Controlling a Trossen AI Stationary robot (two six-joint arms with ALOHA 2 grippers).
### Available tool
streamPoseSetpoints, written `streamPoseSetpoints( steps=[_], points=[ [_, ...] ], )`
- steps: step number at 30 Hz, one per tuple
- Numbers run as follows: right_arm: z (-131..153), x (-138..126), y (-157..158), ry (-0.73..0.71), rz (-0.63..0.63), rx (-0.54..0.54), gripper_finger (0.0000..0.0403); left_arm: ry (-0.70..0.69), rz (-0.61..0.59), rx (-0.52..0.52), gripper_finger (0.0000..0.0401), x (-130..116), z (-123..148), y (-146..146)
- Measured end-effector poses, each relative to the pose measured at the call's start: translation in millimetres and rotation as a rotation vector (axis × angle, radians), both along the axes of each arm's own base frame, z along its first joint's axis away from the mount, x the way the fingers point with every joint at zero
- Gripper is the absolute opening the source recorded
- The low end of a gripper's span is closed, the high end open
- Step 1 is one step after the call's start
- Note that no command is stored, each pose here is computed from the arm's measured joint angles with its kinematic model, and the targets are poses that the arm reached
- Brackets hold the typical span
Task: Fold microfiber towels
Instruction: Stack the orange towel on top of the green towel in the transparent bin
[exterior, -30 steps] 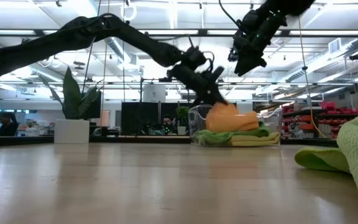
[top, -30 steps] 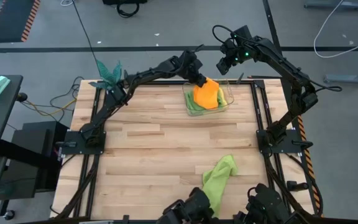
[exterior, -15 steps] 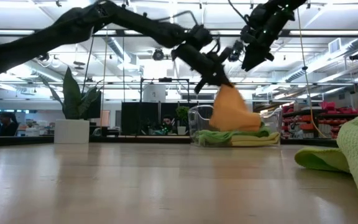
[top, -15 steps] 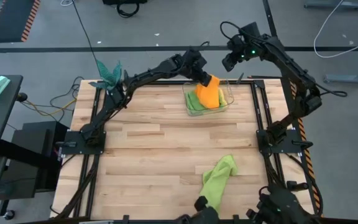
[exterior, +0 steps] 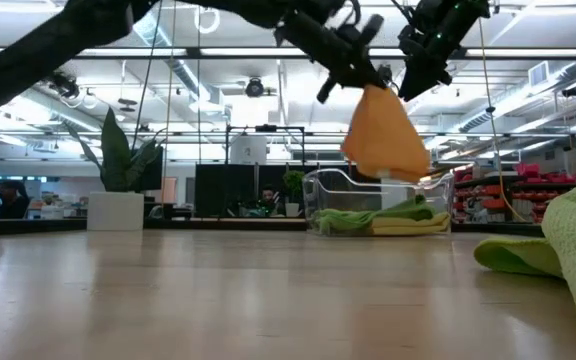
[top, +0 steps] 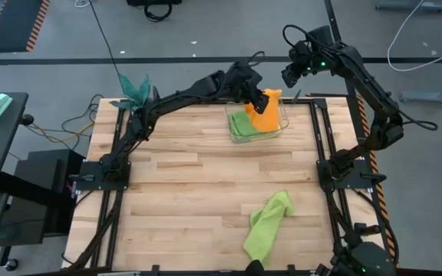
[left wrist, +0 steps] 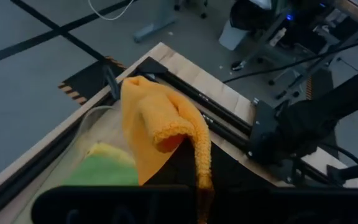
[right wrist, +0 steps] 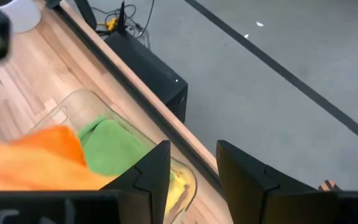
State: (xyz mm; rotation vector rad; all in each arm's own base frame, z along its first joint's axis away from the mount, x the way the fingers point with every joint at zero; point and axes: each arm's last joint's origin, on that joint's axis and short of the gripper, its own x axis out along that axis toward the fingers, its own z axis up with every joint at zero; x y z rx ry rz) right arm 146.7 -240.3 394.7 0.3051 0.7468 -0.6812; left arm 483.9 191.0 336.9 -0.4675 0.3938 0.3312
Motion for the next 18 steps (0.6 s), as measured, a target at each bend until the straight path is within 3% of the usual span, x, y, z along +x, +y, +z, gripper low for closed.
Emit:
streamPoseSetpoints(
  steps=[7, 14, 18],
  points=[
    [-3, -6, 11, 0.052, 0.036, 0.082, 0.0137, 0.02, -0.008, -0.003, 0.0009, -21, 29, -11],
    [0, -4, 12, -0.191, 0.208, 0.202, 0.0128, -0.021, -0.003, 0.023, 0.0009, -39, 56, -12],
    [-4, -3, 13, -0.194, 0.196, 0.234, 0.011, -0.017, 0.012, 0.021, 0.0009, -47, 61, -5]
  ],
)
